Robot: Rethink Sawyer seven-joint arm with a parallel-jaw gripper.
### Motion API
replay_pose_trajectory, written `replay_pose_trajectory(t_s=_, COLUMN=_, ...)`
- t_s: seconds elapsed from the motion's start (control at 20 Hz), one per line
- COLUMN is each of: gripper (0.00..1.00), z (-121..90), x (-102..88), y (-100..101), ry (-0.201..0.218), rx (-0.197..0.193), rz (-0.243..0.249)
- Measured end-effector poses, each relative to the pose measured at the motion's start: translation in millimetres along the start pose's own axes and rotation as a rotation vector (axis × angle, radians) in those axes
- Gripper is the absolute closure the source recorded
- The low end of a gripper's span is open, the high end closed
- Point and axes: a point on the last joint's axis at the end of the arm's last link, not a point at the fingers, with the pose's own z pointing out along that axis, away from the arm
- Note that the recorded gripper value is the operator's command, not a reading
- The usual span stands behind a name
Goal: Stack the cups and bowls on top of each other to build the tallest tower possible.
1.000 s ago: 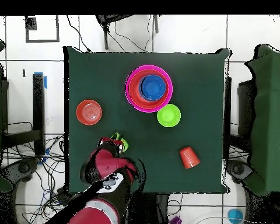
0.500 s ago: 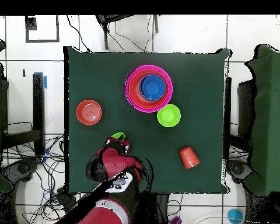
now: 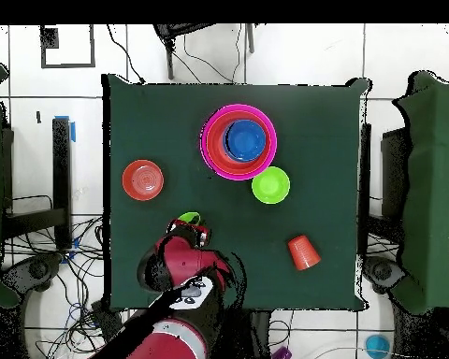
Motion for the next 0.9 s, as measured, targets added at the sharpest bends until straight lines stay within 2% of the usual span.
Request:
replay_pose_trajectory(t_s=0.3, gripper=1.0, z=-15.3, x=-12.9, y=4.0, ry=0.002, rx=-0.004, rz=0.008)
replay_pose_trajectory(t_s=0.5, gripper=1.0, z=-41.8, x=-30.9, y=0.8, ry=0.056, rx=0.007, rz=0.029)
replay_pose_trajectory(t_s=0.6, gripper=1.0, z=-63.9, x=-47.3, y=-7.4, ry=0.103, rx=0.018, rz=0.056)
replay_pose_trajectory(t_s=0.7, gripper=1.0, z=-72.3, x=-54.6, y=-11.4, ry=0.12, rx=0.021, rz=0.069)
replay_pose_trajectory(t_s=0.75, gripper=1.0, z=-84.0, x=-66.1, y=-18.0, ry=0.143, rx=0.021, rz=0.09)
replay_pose_trajectory(t_s=0.9, gripper=1.0, z=-94.9, x=-79.5, y=-25.5, ry=0.163, rx=0.017, rz=0.11)
